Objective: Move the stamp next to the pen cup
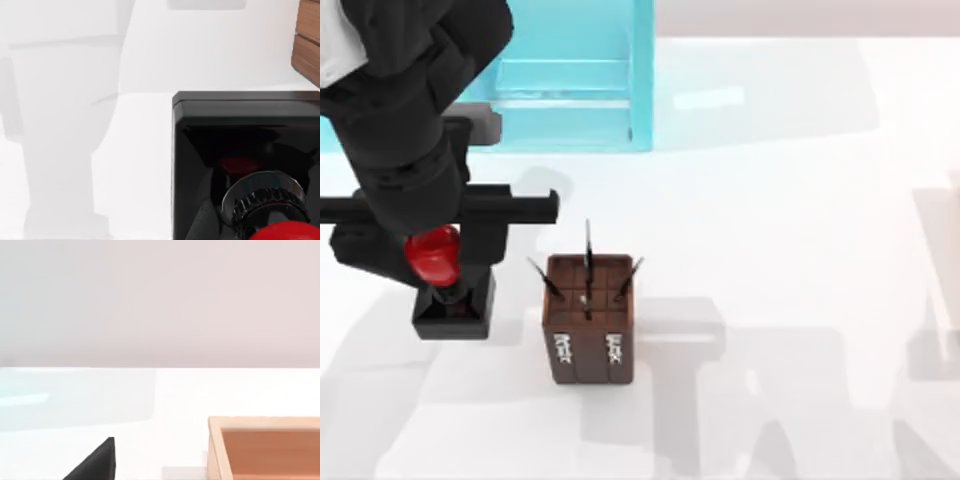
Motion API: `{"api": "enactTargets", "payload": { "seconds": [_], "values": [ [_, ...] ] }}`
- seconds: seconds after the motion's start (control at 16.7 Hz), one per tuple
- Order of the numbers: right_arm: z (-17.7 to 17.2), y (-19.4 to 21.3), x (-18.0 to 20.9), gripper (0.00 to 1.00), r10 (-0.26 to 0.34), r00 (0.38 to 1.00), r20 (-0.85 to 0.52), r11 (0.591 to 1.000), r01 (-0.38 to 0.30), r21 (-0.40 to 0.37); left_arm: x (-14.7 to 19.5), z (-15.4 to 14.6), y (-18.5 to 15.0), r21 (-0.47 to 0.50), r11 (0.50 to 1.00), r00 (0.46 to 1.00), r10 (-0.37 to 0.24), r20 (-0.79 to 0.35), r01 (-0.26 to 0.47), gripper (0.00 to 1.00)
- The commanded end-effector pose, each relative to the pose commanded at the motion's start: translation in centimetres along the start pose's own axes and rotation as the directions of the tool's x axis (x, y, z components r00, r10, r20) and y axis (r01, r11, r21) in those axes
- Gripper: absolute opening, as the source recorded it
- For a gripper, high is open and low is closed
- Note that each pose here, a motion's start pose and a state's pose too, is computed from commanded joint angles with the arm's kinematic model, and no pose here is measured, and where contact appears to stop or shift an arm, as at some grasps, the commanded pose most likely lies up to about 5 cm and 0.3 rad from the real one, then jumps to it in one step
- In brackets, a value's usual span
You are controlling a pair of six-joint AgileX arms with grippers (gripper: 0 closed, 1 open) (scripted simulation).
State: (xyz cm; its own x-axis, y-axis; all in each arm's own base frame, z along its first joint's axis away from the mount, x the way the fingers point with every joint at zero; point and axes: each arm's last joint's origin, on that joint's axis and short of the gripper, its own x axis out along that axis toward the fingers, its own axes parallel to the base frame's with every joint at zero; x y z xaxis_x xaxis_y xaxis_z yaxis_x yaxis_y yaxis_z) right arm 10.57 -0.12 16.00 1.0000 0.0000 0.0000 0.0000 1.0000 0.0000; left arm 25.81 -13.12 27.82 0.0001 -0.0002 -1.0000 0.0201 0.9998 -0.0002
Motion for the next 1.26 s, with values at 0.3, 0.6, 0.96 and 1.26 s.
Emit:
{"api": "enactTargets", "payload": {
  "seconds": [0.3, 0.6, 0.96, 1.26],
  "values": [
    [0.0, 0.0, 0.0, 1.0, 0.0, 1.0, 0.0, 1.0, 0.0, 0.0, 0.0, 0.0, 0.0, 0.0, 1.0, 1.0, 0.0, 0.0, 0.0, 0.23],
    [0.0, 0.0, 0.0, 1.0, 0.0, 1.0, 0.0, 1.0, 0.0, 0.0, 0.0, 0.0, 0.0, 0.0, 1.0, 1.0, 0.0, 0.0, 0.0, 0.6],
    [0.0, 0.0, 0.0, 1.0, 0.0, 1.0, 0.0, 1.0, 0.0, 0.0, 0.0, 0.0, 0.0, 0.0, 1.0, 1.0, 0.0, 0.0, 0.0, 1.0],
    [0.0, 0.0, 0.0, 1.0, 0.0, 1.0, 0.0, 1.0, 0.0, 0.0, 0.0, 0.0, 0.0, 0.0, 1.0, 1.0, 0.0, 0.0, 0.0, 1.0]
  ]
}}
